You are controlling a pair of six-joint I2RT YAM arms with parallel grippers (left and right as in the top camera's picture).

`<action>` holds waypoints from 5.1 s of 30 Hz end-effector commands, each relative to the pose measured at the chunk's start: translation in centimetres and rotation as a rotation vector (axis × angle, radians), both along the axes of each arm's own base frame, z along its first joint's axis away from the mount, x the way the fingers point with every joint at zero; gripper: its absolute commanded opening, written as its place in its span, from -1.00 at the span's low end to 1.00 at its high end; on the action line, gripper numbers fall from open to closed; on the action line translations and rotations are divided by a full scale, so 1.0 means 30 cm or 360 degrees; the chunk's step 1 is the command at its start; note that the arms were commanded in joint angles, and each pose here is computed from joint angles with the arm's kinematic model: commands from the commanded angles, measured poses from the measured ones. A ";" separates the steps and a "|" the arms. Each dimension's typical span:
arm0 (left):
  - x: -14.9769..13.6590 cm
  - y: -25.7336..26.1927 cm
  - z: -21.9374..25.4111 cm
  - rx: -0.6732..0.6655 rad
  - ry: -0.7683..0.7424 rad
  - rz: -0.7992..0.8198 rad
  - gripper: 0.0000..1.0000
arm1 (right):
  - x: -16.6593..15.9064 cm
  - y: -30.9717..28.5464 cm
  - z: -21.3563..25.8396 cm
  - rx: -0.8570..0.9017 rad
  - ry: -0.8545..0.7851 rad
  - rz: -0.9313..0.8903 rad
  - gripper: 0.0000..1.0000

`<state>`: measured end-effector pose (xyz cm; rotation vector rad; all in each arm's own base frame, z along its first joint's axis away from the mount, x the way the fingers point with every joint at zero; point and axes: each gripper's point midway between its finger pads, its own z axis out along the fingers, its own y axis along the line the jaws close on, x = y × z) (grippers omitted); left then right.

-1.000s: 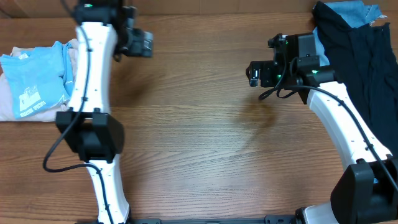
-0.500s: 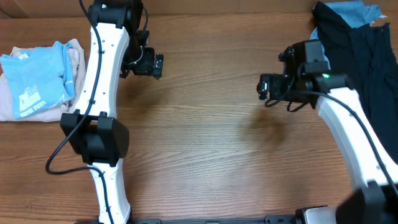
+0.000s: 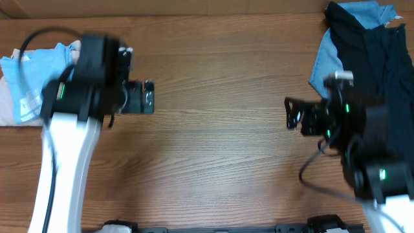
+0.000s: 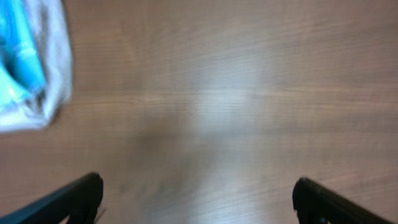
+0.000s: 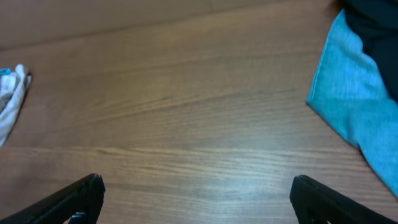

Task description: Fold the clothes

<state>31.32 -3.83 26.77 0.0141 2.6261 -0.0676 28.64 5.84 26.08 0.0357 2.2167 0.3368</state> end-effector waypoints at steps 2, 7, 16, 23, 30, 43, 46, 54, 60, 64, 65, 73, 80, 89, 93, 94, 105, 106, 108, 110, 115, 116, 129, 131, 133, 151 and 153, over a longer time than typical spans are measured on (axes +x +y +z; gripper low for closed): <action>-0.112 0.032 0.050 0.0001 -0.0378 0.0004 1.00 | -0.067 -0.032 -0.038 0.0014 -0.0130 -0.0076 1.00; -0.191 0.081 0.077 0.0047 -0.0770 0.0071 1.00 | -0.077 -0.047 -0.081 0.0003 -0.0181 -0.0110 1.00; -0.247 0.145 -0.037 0.0169 -0.0743 0.0177 1.00 | -0.093 -0.049 -0.228 -0.0045 0.0117 -0.0107 1.00; -0.264 0.148 -0.099 0.0194 -0.0602 0.0165 1.00 | -0.079 -0.047 -0.310 -0.0071 0.0279 -0.0106 1.00; -0.276 0.149 -0.129 0.0207 -0.0527 0.0159 1.00 | -0.063 -0.045 -0.406 -0.0100 0.0461 -0.0104 1.00; -0.279 0.149 -0.134 0.0209 -0.0514 0.0157 1.00 | -0.112 -0.054 -0.266 -0.0119 0.0194 -0.0062 1.00; -0.279 0.149 -0.134 0.0209 -0.0514 0.0157 1.00 | -0.125 -0.056 -0.161 -0.0190 -0.0055 0.0009 1.00; -0.279 0.149 -0.134 0.0209 -0.0514 0.0157 1.00 | -0.181 -0.062 -0.001 -0.0236 -0.0589 0.0036 1.00; -0.279 0.149 -0.134 0.0209 -0.0514 0.0157 1.00 | -0.178 -0.030 -0.091 -0.0172 -0.0863 0.0092 1.00; -0.279 0.149 -0.134 0.0209 -0.0514 0.0157 1.00 | -0.166 -0.015 -0.147 -0.0146 -0.1016 0.0115 1.00; -0.279 0.149 -0.134 0.0209 -0.0514 0.0157 1.00 | -0.162 -0.014 -0.160 -0.0143 -0.1057 0.0111 1.00; -0.278 0.149 -0.134 0.0209 -0.0515 0.0158 1.00 | -0.147 -0.087 -0.179 -0.0202 -0.1263 -0.0105 1.00; -0.279 0.149 -0.134 0.0209 -0.0514 0.0157 1.00 | -0.141 -0.077 -0.304 -0.0238 -0.1027 -0.0046 0.99; -0.279 0.149 -0.134 0.0209 -0.0514 0.0157 1.00 | -0.142 -0.071 -0.302 -0.0235 -0.1031 -0.0030 1.00; -0.279 0.149 -0.134 0.0209 -0.0514 0.0157 1.00 | -0.143 -0.071 -0.301 -0.0235 -0.1035 -0.0030 1.00; -0.279 0.149 -0.134 0.0209 -0.0514 0.0157 1.00 | -0.142 -0.068 -0.302 -0.0232 -0.1032 -0.0024 1.00; -0.279 0.149 -0.134 0.0209 -0.0514 0.0157 1.00 | -0.140 -0.069 -0.316 -0.0237 -0.1003 -0.0024 1.00; -0.279 0.149 -0.134 0.0209 -0.0514 0.0157 1.00 | -0.140 -0.069 -0.316 -0.0237 -0.1003 -0.0024 1.00; -0.279 0.149 -0.134 0.0209 -0.0514 0.0157 1.00 | -0.140 -0.069 -0.316 -0.0237 -0.1003 -0.0024 1.00; -0.279 0.149 -0.134 0.0209 -0.0514 0.0157 1.00 | -0.140 -0.069 -0.316 -0.0237 -0.1003 -0.0024 1.00; -0.279 0.150 -0.133 0.0209 -0.0517 0.0158 0.99 | -0.140 -0.069 -0.316 -0.0237 -0.1003 -0.0024 1.00; -0.280 0.150 -0.132 0.0208 -0.0520 0.0159 1.00 | -0.140 -0.069 -0.316 -0.0237 -0.1003 -0.0024 1.00; -0.415 0.167 -0.141 0.0151 -0.0661 0.0186 1.00 | -0.140 -0.069 -0.316 -0.0237 -0.1003 -0.0024 1.00; -0.420 0.167 -0.171 0.0125 -0.0701 0.0197 1.00 | -0.140 -0.069 -0.316 -0.0237 -0.1003 -0.0024 1.00; -0.415 0.160 -0.202 0.0090 -0.0763 0.0190 1.00 | -0.140 -0.069 -0.316 -0.0237 -0.1003 -0.0024 1.00; -0.250 0.107 -0.273 -0.0093 -0.1577 0.0095 1.00 | -0.140 -0.069 -0.316 -0.0237 -0.1003 -0.0024 1.00; -0.238 0.110 -0.283 -0.0092 -0.1619 0.0101 1.00 | -0.140 -0.069 -0.316 -0.0237 -0.1003 -0.0024 1.00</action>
